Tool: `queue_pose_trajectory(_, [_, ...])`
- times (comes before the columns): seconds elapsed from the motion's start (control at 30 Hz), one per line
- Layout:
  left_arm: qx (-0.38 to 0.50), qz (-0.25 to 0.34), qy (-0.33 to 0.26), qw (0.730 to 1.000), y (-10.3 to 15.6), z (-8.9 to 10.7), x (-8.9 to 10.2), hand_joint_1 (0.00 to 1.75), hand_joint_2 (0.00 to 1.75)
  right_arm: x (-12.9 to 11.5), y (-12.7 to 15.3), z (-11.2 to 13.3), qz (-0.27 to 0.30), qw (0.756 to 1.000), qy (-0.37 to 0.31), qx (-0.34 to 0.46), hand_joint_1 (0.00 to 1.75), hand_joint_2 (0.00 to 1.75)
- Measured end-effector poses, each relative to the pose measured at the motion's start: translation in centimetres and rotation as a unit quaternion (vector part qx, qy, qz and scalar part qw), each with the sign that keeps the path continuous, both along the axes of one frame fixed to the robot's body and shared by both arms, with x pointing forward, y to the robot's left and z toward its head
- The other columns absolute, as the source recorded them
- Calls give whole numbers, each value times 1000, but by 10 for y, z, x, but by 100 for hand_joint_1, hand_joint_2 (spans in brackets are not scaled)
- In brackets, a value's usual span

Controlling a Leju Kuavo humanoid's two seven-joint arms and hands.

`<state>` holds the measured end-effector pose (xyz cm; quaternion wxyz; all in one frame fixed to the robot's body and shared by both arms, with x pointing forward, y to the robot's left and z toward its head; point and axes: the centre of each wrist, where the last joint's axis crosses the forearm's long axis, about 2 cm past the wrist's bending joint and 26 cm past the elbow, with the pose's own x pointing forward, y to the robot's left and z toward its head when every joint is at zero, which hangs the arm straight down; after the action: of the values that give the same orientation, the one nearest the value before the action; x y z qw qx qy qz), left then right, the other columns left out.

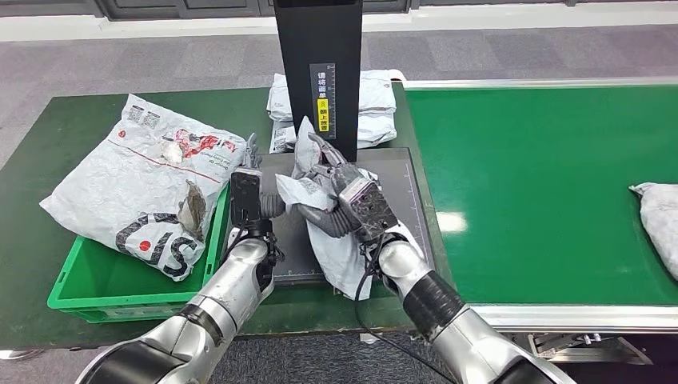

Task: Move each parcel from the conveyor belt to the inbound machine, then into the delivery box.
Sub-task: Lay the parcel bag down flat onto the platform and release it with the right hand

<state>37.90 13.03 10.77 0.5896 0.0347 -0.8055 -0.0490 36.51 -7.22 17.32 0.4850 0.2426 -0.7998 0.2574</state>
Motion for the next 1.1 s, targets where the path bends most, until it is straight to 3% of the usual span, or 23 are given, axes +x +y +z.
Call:
queue_pose_trajectory(0.57, [-5,-15,-12,1000,1,0,-2,0,175,9,-13,-8,13,999,35,18,0,0])
queue_pose_trajectory(0.77, [73,-101,-39,991,-6,-3,-8,0,175,12,-18,-14,17,998,52,34,0,0])
queue_pose_trajectory(0.93, [231,-207,23,950,-11,-21,-21,5,175,15,-22,-16,19,997,62,35,0,0])
queue_pose_trajectory(0.97, [264,-223,40,937,-11,-24,-23,34,175,15,-22,-16,18,997,62,35,0,0])
queue_pose_trajectory(1.07, [327,-262,80,904,-10,-31,-28,160,175,17,-23,-14,12,997,62,33,0,0])
queue_pose_trajectory(1.1, [339,-272,89,896,-9,-32,-28,175,175,17,-24,-14,9,998,62,32,0,0])
